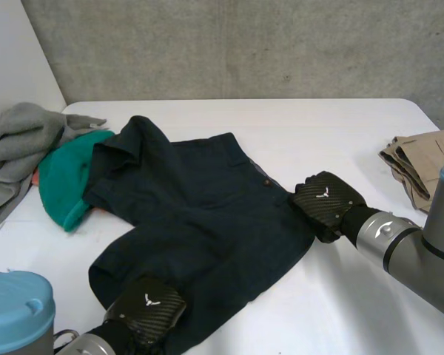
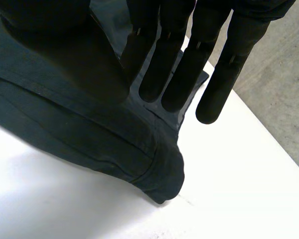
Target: Fold the laundry.
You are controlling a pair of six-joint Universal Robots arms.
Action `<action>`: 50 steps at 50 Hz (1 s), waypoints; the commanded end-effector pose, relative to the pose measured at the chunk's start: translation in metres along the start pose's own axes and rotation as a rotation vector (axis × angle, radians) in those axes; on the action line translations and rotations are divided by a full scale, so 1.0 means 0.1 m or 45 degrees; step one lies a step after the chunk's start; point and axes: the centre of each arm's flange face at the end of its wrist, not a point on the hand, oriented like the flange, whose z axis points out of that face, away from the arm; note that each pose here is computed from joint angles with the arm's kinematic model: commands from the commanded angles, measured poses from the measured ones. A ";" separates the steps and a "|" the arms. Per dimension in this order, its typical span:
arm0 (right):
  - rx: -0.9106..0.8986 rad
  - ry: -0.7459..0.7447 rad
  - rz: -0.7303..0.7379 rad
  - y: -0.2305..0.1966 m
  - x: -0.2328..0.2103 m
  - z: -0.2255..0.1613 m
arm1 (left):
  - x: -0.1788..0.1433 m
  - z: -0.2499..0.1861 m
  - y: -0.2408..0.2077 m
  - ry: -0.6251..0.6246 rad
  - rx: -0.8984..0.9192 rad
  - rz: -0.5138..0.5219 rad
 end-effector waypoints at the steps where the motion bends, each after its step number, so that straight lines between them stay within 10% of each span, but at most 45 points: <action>1: -0.002 0.011 0.015 -0.04 0.01 -0.07 | 0.02 0.14 0.05 0.014 -0.007 0.024; 16: 0.018 0.085 0.061 -0.49 0.25 -0.45 | -0.34 -0.42 -0.89 -0.206 0.574 0.029; 34: -0.178 -0.156 0.198 -0.04 -0.10 0.09 | -0.41 -0.43 -0.86 -0.190 0.532 -0.035; 43: -0.144 0.163 0.079 0.16 0.01 0.53 | -0.42 -0.48 -0.94 -0.188 0.575 -0.039; 50: 0.081 0.428 0.033 -0.52 0.48 0.01 | -0.56 -0.60 -1.11 -0.241 0.657 -0.040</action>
